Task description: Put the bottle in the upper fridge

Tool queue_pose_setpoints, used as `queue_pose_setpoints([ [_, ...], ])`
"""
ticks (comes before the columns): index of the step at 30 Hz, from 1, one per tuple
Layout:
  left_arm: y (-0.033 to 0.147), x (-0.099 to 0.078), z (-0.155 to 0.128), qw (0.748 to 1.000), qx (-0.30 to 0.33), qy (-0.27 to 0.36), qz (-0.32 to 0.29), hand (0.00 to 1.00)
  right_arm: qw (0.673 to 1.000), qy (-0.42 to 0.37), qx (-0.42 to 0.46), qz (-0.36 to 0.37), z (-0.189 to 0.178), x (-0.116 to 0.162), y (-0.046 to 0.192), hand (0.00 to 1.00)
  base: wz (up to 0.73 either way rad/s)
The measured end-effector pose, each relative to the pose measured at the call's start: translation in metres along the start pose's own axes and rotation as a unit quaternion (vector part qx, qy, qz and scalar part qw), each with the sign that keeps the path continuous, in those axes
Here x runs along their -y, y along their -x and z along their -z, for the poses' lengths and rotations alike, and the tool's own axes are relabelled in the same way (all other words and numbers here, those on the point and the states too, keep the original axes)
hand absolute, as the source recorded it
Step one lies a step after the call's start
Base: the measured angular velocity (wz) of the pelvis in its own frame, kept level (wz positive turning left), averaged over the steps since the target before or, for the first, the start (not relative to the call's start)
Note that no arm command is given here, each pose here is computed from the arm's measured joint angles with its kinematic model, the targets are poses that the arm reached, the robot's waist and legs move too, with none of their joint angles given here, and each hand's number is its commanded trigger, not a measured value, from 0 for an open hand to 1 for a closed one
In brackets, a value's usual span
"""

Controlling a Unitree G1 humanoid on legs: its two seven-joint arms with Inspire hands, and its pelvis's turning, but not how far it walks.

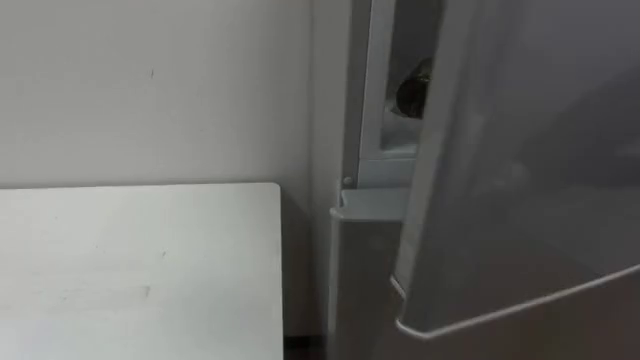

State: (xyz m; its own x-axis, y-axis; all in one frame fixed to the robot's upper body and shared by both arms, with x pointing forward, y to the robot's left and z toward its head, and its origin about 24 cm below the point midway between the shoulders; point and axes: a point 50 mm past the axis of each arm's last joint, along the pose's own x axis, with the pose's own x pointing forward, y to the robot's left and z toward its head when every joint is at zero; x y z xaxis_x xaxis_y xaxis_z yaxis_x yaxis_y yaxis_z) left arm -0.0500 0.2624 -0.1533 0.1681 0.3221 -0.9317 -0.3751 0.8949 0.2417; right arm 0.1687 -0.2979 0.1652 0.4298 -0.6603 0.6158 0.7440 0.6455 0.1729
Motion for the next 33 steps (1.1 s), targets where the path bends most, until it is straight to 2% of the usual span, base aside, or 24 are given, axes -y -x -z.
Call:
queue_pose_setpoints([
  [15,-0.005,0.009,-0.014,1.0,0.014,-0.01,0.018,0.0,0.994,-0.04,-0.031,-0.101,0.006,-0.038,0.019,0.0,0.02],
  [24,-0.004,0.008,-0.004,0.999,-0.019,-0.022,0.027,0.0,0.986,-0.001,-0.025,-0.167,0.012,-0.055,0.029,0.0,0.09],
  [33,-0.005,0.008,-0.008,0.999,-0.021,-0.037,0.032,0.0,0.98,0.033,-0.043,-0.191,0.031,-0.057,0.031,0.0,0.03],
])
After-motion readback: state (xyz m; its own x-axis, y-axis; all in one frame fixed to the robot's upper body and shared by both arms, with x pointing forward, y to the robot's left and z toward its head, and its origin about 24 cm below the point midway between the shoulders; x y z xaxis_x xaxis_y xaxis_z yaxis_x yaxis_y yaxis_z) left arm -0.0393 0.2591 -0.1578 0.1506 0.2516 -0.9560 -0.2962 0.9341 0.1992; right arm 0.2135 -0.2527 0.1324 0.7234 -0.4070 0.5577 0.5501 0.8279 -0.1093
